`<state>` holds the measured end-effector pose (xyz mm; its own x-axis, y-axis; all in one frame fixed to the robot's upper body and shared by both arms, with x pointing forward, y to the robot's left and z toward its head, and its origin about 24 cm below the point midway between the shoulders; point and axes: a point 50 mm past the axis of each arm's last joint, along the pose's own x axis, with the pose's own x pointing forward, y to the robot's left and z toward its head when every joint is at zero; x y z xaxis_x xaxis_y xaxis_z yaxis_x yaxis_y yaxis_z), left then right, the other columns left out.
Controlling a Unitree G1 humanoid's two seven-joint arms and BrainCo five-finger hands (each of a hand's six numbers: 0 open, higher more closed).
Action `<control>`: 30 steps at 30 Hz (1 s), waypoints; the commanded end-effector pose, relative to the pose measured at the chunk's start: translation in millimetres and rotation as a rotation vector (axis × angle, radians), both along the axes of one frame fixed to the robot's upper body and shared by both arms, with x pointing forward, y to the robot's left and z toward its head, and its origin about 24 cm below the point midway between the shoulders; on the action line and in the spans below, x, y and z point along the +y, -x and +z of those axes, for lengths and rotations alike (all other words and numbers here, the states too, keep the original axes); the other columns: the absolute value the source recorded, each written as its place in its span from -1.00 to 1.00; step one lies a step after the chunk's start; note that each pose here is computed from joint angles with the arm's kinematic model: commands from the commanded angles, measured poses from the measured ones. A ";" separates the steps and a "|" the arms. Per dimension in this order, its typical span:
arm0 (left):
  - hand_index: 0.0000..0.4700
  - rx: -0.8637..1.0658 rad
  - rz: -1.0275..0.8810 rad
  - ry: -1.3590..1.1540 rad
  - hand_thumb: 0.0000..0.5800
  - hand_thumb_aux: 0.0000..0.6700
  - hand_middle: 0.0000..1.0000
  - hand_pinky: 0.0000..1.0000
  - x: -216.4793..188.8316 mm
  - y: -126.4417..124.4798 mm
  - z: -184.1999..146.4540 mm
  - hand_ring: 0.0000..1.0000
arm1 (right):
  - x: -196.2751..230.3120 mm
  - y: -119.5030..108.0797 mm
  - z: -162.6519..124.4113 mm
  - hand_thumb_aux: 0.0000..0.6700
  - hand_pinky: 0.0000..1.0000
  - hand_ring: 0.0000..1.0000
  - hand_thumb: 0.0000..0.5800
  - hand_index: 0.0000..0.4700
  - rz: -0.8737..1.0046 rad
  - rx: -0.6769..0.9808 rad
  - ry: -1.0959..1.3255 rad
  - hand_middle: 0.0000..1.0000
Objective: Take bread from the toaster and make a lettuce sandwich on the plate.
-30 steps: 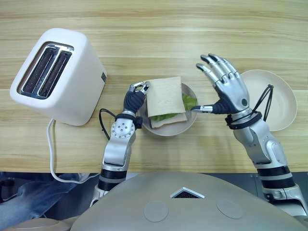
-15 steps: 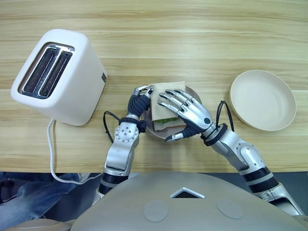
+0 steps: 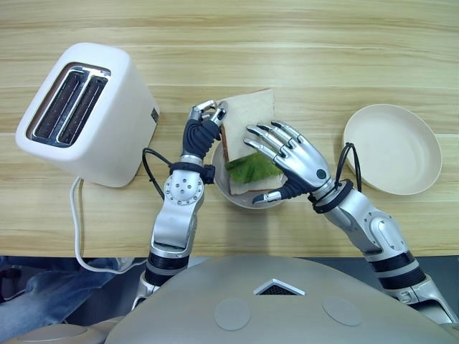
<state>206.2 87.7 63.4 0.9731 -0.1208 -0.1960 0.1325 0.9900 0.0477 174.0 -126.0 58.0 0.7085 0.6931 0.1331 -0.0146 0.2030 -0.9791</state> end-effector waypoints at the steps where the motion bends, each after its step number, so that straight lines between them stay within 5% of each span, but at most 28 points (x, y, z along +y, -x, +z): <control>1: 1.00 0.037 -0.087 0.047 1.00 1.00 0.35 0.35 -16.4 7.4 1.8 0.35 | -2.8 0.0 7.8 -1.00 -1.00 -1.00 -1.00 -1.00 0.001 -0.005 0.020 -1.00; 8: 1.00 0.104 -0.105 0.059 1.00 1.00 0.36 0.36 -14.2 12.2 -3.5 0.36 | -3.8 5.1 16.3 -1.00 -1.00 -1.00 -1.00 -1.00 0.007 -0.012 0.032 -1.00; 22: 1.00 0.202 -0.092 0.031 1.00 1.00 0.34 0.34 -6.4 13.1 -27.1 0.34 | -16.4 -1.6 -29.9 -1.00 -1.00 -1.00 -1.00 -1.00 -0.009 0.174 0.129 -1.00; 30: 1.00 0.266 -0.125 0.007 1.00 1.00 0.33 0.33 -5.9 14.1 -46.8 0.33 | -14.7 -1.0 -26.1 -1.00 -1.00 -1.00 -1.00 -1.00 0.024 0.160 0.138 -1.00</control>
<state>197.4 84.7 28.5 0.9006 -0.2073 -0.3821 0.2291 0.9733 0.0118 176.3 -142.3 32.8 0.7134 0.6990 -0.0490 -0.1596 0.0940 -0.9827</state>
